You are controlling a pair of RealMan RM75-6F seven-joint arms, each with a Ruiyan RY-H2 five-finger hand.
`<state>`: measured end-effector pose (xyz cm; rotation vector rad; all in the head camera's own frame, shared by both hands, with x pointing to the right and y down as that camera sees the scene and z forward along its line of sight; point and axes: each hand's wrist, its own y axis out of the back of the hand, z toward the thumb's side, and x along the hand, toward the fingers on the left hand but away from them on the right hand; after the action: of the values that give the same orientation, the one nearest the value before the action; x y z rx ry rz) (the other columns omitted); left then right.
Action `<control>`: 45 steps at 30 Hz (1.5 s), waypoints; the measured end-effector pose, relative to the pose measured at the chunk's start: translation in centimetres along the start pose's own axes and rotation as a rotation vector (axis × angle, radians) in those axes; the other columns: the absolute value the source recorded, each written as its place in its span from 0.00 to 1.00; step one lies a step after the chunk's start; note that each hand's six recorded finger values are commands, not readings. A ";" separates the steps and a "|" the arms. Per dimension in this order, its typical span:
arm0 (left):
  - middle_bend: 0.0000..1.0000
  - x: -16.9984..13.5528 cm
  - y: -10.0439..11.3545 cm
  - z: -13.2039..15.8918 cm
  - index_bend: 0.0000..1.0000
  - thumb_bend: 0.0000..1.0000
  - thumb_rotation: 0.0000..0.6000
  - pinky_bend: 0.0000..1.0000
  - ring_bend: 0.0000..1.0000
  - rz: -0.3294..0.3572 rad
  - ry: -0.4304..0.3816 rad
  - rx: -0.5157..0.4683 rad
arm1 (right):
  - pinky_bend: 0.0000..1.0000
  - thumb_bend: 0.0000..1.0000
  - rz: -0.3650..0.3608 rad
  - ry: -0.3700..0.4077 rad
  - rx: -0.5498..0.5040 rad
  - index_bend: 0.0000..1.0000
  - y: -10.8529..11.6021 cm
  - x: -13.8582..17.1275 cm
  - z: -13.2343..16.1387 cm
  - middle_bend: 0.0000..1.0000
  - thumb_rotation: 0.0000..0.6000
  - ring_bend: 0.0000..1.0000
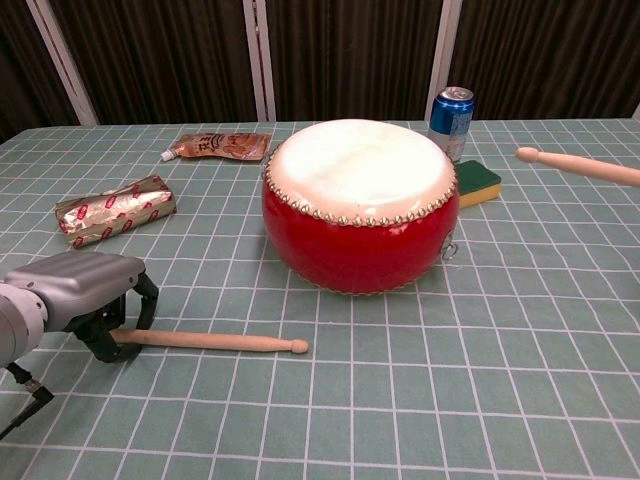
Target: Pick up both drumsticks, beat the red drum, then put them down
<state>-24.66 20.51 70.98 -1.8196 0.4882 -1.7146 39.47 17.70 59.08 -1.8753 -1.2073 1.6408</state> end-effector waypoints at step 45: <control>1.00 0.8 20.4 -7.6 0.77 0.57 1.00 1.00 1.00 0.397 -0.035 -0.240 | 1.00 0.53 -0.077 -0.012 0.099 0.96 3.1 -3.7 3.4 1.00 1.00 1.00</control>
<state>-29.51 3.25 58.66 -1.7610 1.0035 -1.3971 37.56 12.21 58.21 -1.7402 -1.1662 1.6412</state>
